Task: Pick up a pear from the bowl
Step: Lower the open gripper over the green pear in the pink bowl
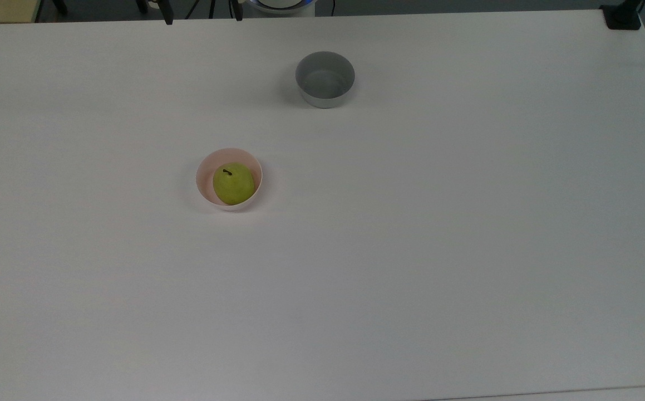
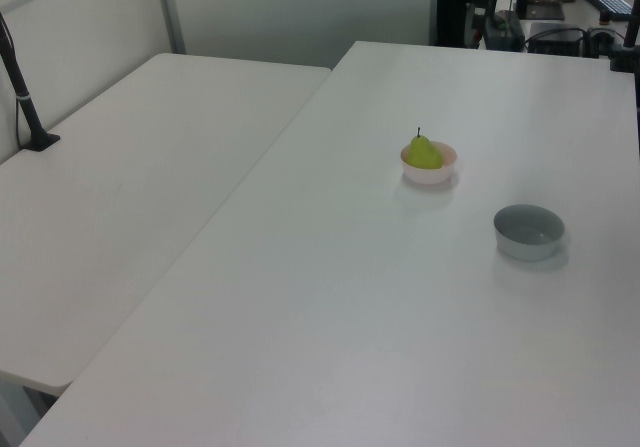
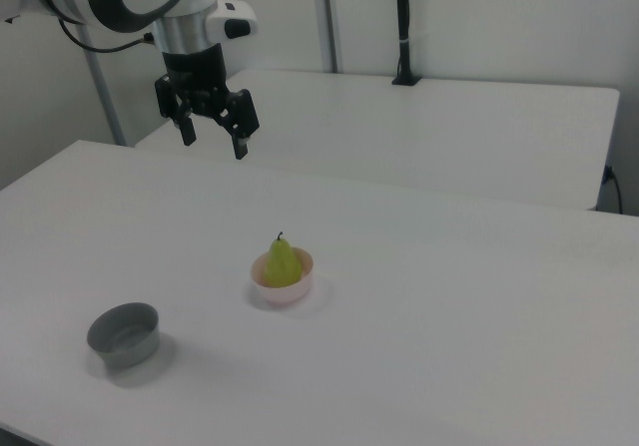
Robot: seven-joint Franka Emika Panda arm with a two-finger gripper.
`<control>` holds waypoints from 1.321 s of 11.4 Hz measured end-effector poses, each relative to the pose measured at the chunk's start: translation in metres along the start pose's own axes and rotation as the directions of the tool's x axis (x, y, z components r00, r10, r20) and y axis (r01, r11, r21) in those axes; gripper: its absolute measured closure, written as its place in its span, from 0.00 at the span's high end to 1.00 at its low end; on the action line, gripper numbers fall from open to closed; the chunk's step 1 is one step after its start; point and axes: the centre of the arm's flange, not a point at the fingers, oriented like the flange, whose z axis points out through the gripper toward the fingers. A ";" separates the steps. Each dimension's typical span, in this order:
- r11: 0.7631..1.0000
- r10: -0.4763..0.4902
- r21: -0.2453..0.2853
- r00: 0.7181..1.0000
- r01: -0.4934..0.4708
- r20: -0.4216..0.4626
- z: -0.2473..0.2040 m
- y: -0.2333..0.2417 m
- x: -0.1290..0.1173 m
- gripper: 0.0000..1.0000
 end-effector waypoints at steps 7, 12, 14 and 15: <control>1.000 0.000 0.000 1.000 0.000 0.001 0.001 0.000 0.000 1.00; 0.985 -0.160 -0.056 0.987 0.160 0.019 0.001 0.006 -0.001 1.00; 0.949 -0.310 -0.053 0.950 0.311 0.037 0.004 0.009 -0.001 1.00; 0.925 -0.374 -0.048 0.926 0.376 0.054 0.011 0.010 0.000 1.00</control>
